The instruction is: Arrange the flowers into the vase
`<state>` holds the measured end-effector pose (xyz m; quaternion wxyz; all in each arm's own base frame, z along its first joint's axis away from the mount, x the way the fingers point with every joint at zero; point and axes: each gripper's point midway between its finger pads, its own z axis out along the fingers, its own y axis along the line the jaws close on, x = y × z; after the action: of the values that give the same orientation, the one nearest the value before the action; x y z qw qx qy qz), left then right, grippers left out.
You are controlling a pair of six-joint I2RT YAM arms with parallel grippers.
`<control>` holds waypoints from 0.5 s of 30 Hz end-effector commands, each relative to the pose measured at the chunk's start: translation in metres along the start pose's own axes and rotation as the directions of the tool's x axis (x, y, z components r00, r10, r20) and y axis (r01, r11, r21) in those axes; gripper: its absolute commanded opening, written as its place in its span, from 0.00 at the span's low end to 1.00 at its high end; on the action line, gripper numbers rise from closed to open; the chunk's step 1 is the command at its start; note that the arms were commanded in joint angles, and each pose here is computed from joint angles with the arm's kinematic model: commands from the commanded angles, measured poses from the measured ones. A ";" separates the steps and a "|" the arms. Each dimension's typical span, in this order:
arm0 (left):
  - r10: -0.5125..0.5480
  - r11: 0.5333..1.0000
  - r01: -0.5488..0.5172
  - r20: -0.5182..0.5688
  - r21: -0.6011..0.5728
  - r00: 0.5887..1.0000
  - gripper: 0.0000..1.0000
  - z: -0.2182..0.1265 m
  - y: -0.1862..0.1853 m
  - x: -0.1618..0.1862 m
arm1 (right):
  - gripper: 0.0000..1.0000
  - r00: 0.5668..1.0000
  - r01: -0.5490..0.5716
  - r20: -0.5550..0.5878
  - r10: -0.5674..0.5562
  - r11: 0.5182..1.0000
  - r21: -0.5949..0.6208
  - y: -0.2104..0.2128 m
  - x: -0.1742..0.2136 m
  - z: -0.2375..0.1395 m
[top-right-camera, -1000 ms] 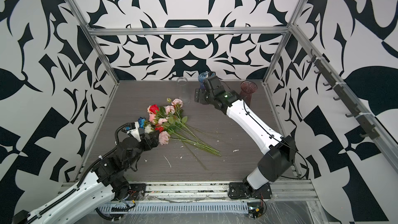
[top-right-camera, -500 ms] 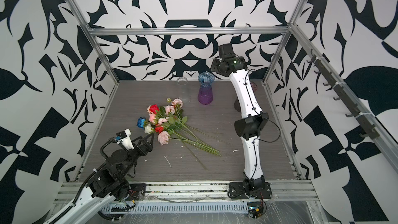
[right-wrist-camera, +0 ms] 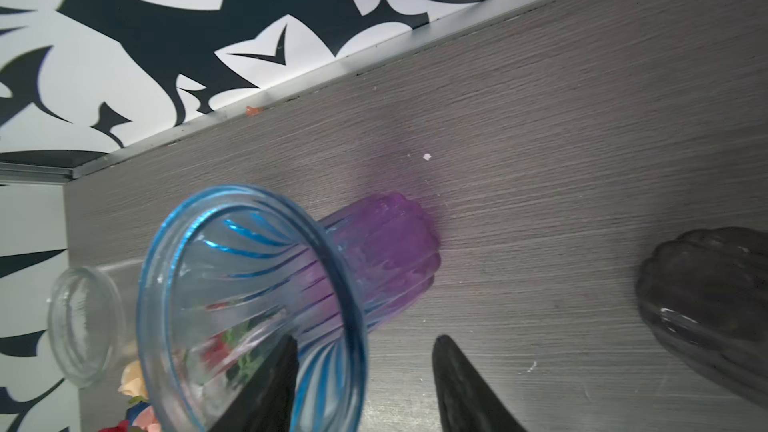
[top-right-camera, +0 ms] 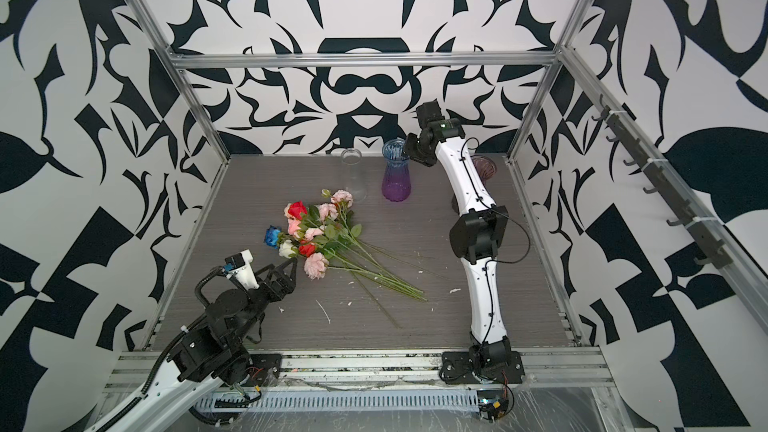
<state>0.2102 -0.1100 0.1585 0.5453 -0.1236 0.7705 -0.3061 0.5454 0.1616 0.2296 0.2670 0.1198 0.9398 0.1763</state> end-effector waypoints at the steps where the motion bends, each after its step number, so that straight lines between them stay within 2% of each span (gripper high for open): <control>1: -0.013 1.000 0.013 0.014 0.000 1.000 0.99 0.000 0.001 -0.001 | 0.47 0.999 -0.017 0.027 0.018 0.999 -0.044 0.012 -0.008 -0.010; 4: -0.015 1.000 0.015 0.015 0.000 1.000 0.99 -0.001 0.002 -0.002 | 0.32 0.999 -0.027 0.044 0.028 0.999 -0.026 0.009 -0.010 -0.013; 11: -0.024 1.000 0.024 0.018 -0.006 1.000 0.99 -0.002 0.004 -0.001 | 0.15 0.994 -0.059 0.093 0.058 0.998 0.003 -0.001 -0.020 -0.029; 15: -0.026 1.000 0.026 0.018 -0.005 1.000 0.99 -0.002 0.004 -0.001 | 0.08 0.990 -0.084 0.119 0.082 0.996 0.010 -0.011 -0.028 -0.041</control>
<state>0.2090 -0.1085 0.1629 0.5503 -0.1266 0.7636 -0.3130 0.5489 0.1528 0.2310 0.2718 0.1524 0.9337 0.1764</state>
